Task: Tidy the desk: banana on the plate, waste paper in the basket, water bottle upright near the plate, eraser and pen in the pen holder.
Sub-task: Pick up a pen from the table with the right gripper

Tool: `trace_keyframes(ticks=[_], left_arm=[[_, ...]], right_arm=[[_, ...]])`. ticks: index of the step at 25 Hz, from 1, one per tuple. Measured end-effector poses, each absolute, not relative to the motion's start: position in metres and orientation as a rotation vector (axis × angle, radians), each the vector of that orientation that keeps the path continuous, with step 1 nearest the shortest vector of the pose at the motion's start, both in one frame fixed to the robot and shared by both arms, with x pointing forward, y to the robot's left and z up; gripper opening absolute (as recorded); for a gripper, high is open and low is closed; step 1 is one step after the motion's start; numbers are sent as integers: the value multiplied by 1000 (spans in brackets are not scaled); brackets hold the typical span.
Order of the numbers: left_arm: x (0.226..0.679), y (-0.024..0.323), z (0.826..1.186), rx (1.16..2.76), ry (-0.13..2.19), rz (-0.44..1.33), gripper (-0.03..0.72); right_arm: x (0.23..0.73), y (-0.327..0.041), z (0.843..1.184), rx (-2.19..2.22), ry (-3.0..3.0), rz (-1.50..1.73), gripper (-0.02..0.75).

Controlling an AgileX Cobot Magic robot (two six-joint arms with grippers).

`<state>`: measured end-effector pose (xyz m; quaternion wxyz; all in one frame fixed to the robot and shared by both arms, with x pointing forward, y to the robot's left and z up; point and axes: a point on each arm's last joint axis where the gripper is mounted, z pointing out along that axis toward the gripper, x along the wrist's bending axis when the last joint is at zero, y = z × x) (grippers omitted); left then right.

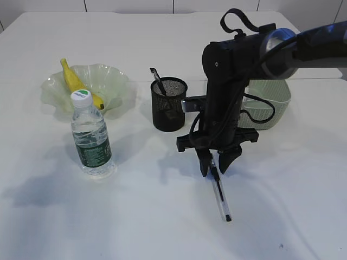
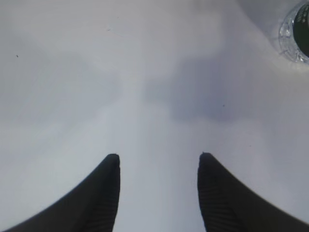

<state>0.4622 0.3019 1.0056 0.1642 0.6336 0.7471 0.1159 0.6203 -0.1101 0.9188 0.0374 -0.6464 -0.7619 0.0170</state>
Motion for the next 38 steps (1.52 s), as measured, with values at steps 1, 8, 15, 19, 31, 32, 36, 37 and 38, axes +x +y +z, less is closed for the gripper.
trace_keyframes(ticks=[1,8,15,19,31,32,36,37,38], left_arm=[[462,302,1006,1806,2129,330,363],[462,302,1006,1803,2130,327,363],[462,301,1006,1799,2131,323,360],[462,301,1006,1799,2131,323,357],[461,301,1005,1804,2137,314,356],[461,301,1005,1804,2137,314,356],[461,301,1005,1805,2138,312,356],[461,301,1005,1805,2138,312,356],[461,301,1005,1805,2138,312,356]], right_arm=[[621,-109,919,-1997,-2329,33,316],[624,-108,912,-2058,-2281,19,316],[625,-108,911,-2107,-2248,10,319],[625,-109,909,-2112,-2255,19,319],[628,-112,899,-2117,-2249,50,319],[628,-112,898,-2116,-2249,54,319],[628,-112,897,-2118,-2250,45,306],[628,-112,897,-2118,-2250,45,290],[628,-112,897,-2119,-2251,42,260]])
